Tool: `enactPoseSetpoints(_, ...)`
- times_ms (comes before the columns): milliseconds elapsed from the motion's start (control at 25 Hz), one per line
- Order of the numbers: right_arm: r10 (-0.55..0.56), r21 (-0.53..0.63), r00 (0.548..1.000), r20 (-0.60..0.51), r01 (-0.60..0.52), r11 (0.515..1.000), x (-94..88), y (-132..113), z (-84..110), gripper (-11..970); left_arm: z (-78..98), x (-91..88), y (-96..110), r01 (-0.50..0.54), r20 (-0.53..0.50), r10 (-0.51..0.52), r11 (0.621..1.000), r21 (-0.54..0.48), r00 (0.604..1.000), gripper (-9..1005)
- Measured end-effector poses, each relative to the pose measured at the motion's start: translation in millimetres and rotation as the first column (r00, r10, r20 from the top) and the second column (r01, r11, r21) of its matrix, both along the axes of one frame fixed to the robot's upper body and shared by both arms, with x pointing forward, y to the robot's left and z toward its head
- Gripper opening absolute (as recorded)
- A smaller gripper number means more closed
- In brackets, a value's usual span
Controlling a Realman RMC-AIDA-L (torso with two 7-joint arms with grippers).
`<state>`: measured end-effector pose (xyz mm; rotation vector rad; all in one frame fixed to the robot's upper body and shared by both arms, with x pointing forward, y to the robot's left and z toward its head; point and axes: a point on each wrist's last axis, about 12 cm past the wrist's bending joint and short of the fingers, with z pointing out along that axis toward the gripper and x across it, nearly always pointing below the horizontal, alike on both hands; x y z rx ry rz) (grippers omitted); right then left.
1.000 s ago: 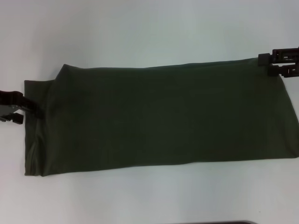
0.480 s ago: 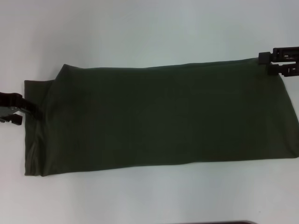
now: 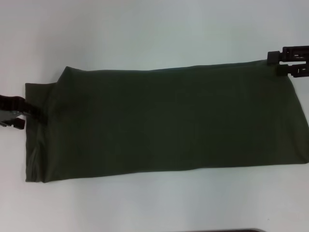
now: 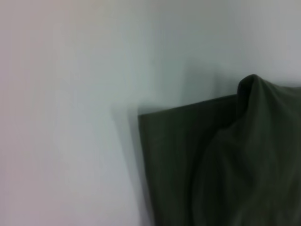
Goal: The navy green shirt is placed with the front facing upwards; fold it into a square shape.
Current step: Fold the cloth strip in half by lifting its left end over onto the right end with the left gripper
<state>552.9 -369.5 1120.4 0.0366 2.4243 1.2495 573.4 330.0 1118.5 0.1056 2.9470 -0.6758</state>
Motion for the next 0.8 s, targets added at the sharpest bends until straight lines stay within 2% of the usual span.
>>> enactPoseSetpoints(800, -0.003, 0.005, 1.000, -0.003, 0.003, 1.000, -0.1, 0.0, 0.0, 806, -5.8, -2.8, 1.0, -0.058, -0.037, 0.059, 0.998, 0.014, 0.998, 734)
